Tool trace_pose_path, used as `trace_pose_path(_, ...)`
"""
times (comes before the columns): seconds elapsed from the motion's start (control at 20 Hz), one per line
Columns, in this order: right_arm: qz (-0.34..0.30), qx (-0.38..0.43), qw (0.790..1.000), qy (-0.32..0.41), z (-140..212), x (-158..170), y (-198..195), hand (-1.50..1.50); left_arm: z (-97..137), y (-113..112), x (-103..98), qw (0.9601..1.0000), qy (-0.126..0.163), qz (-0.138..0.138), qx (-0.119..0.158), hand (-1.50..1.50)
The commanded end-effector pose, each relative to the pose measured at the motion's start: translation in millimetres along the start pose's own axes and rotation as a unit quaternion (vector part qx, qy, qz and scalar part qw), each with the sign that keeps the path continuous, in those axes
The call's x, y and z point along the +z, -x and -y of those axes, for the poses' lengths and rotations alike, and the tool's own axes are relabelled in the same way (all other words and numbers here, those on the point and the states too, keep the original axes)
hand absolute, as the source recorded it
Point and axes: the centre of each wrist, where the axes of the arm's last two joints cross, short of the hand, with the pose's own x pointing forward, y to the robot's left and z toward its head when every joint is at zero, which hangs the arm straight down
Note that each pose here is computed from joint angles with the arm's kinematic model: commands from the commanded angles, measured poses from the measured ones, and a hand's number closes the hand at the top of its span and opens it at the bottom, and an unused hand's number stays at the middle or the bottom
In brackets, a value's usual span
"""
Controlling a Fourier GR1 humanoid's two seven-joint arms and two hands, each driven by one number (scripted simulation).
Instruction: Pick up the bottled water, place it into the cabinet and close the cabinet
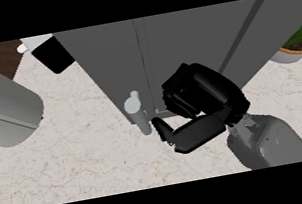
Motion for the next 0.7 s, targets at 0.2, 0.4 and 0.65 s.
trace_pose_path(0.2,-0.017,0.022,0.996,0.079,32,-84,0,1.50,-10,-5,8,0.9997,-0.001,0.010,0.023,-1.50)
trace_pose_path(0.4,-0.022,0.032,0.995,0.090,59,-86,-7,1.50,-3,-9,3,0.9996,0.006,0.021,0.019,-1.50)
trace_pose_path(0.65,-0.016,0.032,0.996,0.080,53,-95,-1,1.50,1,0,3,0.9993,0.015,0.024,0.023,-1.50)
